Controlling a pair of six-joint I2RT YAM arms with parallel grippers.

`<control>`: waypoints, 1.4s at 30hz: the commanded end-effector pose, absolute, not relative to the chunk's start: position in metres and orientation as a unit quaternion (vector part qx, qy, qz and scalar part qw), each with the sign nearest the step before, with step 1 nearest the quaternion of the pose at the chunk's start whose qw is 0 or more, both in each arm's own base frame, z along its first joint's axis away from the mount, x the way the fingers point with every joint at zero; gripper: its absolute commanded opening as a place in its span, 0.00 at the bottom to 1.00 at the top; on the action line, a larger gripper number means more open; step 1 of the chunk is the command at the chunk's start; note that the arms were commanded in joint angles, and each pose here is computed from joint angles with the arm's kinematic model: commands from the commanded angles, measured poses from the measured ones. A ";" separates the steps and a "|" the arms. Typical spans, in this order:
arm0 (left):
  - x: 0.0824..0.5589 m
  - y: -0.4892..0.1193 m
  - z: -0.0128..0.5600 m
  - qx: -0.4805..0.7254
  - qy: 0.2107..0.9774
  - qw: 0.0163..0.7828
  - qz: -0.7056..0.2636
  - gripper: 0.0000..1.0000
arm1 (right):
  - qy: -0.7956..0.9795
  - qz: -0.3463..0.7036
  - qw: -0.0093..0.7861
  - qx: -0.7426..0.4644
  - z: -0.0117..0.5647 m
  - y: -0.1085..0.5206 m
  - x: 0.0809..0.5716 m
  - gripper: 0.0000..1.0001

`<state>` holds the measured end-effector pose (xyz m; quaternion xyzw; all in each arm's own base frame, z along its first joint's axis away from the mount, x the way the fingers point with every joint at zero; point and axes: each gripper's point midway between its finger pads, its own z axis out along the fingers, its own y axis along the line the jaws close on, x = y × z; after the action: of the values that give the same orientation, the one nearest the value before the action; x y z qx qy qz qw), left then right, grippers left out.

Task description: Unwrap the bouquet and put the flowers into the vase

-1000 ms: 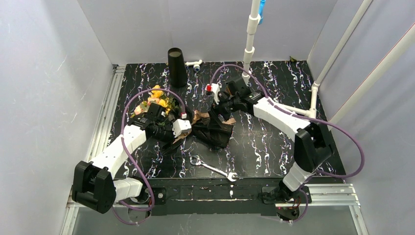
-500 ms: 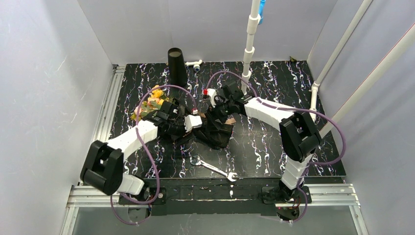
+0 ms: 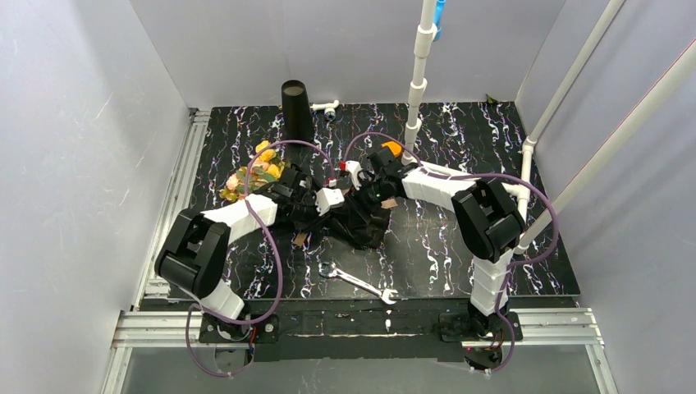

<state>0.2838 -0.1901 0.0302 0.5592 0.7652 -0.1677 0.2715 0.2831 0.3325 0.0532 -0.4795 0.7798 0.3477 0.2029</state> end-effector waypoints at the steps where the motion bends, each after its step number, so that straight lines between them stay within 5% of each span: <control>1: 0.300 -0.199 0.046 0.535 0.770 0.306 -0.167 0.16 | 0.778 0.349 0.193 -0.486 0.042 0.331 0.278 0.70; 3: 0.301 -0.202 0.058 0.520 0.774 0.317 -0.173 0.00 | 0.780 0.347 0.190 -0.485 0.039 0.329 0.278 0.67; 18: 0.277 -0.174 0.288 0.355 0.777 0.432 -0.288 0.00 | 0.843 0.314 0.167 -0.403 0.014 0.310 0.285 0.51; 29: 0.282 -0.138 0.369 0.334 0.756 0.492 -0.273 0.00 | 0.847 0.316 0.161 -0.396 0.012 0.308 0.282 0.49; 37: 0.217 -0.134 0.337 0.428 0.758 0.403 -0.284 0.00 | 0.844 0.324 0.161 -0.396 0.017 0.309 0.282 0.51; 42: 0.157 -0.106 0.265 0.523 0.756 0.315 -0.237 0.00 | 0.826 0.340 0.182 -0.410 0.038 0.313 0.280 0.68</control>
<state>0.2238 -0.1250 0.3120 0.4391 0.7659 -0.2512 0.3968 0.2856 0.3248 0.0373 -0.4107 0.8209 0.3503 0.1861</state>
